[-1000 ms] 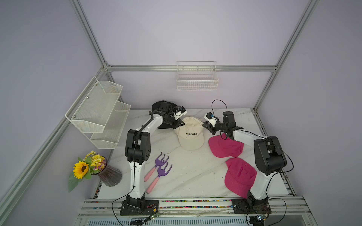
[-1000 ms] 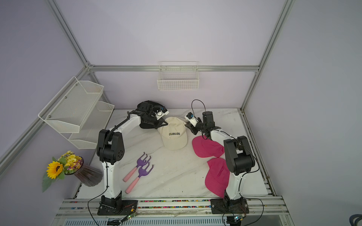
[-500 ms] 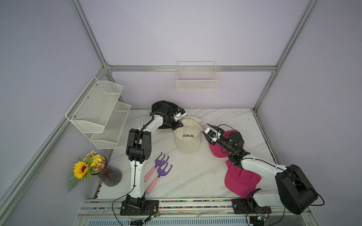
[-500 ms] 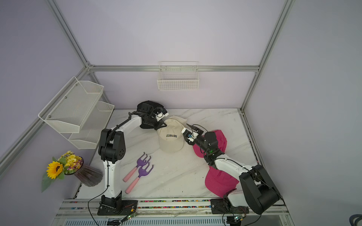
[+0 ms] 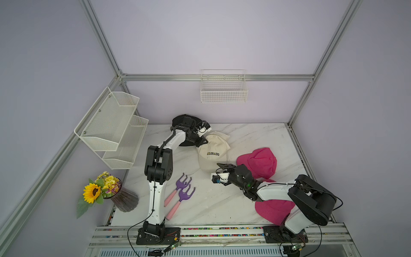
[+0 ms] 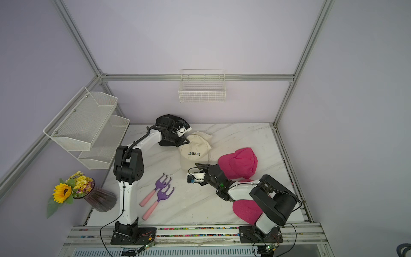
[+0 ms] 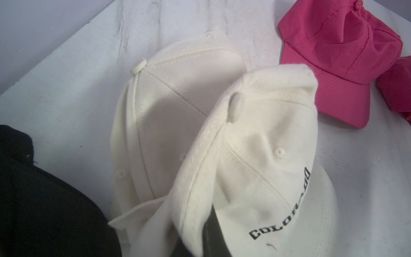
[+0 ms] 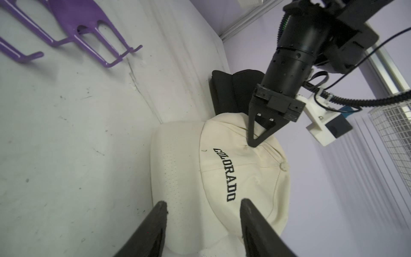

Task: Stack the baseball caps by color
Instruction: Place the baseball cap on the baseball cap.

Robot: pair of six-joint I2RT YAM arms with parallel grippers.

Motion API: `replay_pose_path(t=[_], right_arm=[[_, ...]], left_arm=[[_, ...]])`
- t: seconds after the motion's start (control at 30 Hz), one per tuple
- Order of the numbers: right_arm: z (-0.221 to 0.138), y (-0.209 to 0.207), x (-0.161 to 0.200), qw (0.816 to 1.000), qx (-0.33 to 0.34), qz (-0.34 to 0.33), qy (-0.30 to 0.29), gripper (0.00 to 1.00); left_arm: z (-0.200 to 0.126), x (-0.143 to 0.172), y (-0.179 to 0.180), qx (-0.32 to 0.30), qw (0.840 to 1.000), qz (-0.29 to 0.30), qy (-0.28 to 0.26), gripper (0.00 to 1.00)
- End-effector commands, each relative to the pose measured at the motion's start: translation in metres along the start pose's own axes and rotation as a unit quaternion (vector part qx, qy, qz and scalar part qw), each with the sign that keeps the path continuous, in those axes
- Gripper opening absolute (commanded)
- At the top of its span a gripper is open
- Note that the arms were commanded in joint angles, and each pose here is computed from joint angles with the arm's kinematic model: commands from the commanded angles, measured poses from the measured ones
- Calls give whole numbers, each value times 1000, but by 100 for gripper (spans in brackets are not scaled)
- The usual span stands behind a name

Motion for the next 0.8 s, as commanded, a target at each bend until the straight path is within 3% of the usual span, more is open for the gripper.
replay_pose_path(t=[0.0,0.23,0.77], right_arm=[[10,6,1,999,15,-20,27,57],[30,24,14,997,12,-41,67,55],[52,21,17,992,102,-59,51,47]], left_arm=[[-4,-1,5,-2,1000,-9,-3,6],[-2,1,4,4,1000,-12,-2,6],[4,7,2,21,1000,-21,1,6]])
Point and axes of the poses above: each gripper's point midway between its finger pads, its own z axis out along the fingers, its own y axis along the line the jaws close on, x = y × z, the point moved 10 cm from there along -z, back along the fingers, and after that the axes turned 14 degrees about z, right-handed, at the moved point
